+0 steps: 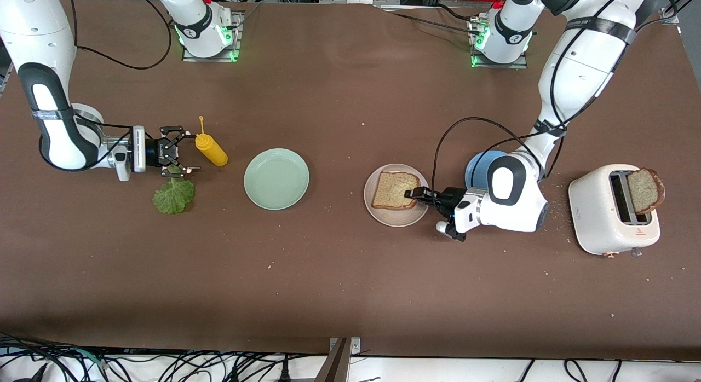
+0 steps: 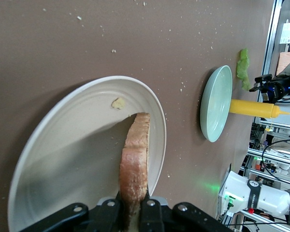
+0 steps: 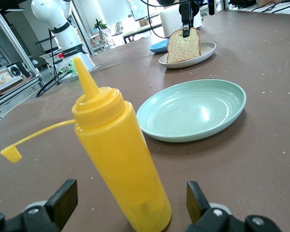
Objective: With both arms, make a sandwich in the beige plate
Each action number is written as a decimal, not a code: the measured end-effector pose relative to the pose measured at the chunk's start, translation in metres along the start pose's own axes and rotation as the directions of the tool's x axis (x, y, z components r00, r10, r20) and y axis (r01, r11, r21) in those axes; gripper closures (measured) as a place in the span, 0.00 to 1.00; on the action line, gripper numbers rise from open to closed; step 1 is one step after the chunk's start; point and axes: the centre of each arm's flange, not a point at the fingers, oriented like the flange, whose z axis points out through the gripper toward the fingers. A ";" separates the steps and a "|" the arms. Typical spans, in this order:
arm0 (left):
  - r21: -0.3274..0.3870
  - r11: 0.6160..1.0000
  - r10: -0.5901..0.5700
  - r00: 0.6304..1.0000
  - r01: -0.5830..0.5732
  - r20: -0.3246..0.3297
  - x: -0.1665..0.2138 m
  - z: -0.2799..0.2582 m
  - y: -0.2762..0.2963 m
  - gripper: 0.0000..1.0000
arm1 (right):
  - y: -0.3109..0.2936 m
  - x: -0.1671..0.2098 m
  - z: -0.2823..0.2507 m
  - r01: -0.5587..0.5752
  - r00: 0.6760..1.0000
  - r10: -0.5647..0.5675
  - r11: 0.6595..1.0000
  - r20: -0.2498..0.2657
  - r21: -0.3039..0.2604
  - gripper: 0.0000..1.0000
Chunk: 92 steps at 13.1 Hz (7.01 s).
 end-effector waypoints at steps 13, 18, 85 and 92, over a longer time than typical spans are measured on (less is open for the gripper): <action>0.196 0.963 0.185 0.983 -0.185 0.015 0.010 -0.045 0.051 0.00 | 0.011 0.001 0.039 0.050 0.994 -0.055 0.998 -0.099 -0.043 0.55; 0.364 0.917 0.155 0.987 -0.162 0.046 0.001 -0.087 0.094 0.00 | 0.063 0.074 0.033 0.118 0.993 -0.118 0.989 0.006 -0.093 0.72; 0.782 0.591 -0.091 0.980 0.197 -0.178 -0.105 -0.397 0.196 0.00 | 0.045 0.105 0.005 -0.030 0.998 0.031 0.999 -0.050 0.022 0.94; 0.782 0.591 -0.091 0.980 0.197 -0.179 -0.105 -0.397 0.196 0.00 | 0.018 0.027 0.037 0.157 0.982 -0.154 0.988 -0.113 0.015 0.94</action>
